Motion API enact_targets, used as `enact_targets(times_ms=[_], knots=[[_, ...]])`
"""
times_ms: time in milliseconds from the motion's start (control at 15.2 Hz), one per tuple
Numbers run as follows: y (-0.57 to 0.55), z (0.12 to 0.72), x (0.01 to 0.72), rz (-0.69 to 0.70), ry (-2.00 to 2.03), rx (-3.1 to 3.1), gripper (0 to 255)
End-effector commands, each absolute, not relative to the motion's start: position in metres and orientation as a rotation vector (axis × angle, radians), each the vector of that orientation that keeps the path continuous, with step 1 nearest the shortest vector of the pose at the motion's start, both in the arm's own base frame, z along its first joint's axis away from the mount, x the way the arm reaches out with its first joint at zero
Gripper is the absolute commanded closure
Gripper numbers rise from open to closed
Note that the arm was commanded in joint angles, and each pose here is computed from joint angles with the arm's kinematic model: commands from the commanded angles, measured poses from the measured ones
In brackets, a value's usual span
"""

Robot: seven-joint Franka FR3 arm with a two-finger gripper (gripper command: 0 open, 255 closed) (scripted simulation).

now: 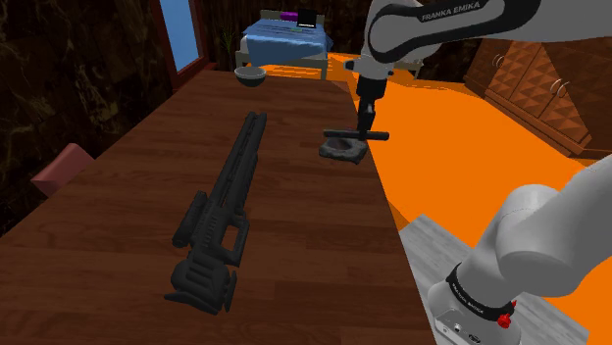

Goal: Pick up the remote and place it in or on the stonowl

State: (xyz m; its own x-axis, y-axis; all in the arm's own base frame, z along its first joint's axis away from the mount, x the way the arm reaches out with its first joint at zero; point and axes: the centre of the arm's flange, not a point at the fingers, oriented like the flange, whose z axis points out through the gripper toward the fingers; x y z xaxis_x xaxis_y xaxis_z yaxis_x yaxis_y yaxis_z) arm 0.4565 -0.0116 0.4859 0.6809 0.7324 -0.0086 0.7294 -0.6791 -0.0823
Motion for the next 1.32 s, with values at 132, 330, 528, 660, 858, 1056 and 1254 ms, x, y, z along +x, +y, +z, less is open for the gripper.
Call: enact_targets(times_ms=[132,330,528,660,858,1056,1254], knots=[[-0.043,0.481,0.499,0.062,-1.227,-2.814,255],[-0.067,0.48,0.531,0.062,-1.227,-2.814,255],[-0.09,0.479,0.563,0.062,-1.227,-2.814,255],[-0.106,0.478,0.584,0.062,-1.227,-2.814,255],[-0.108,0.468,0.587,0.062,-1.227,-2.814,255],[-0.108,0.452,0.587,0.062,-1.227,-2.814,255],[-0.108,0.436,0.587,0.062,-1.227,-2.814,255]])
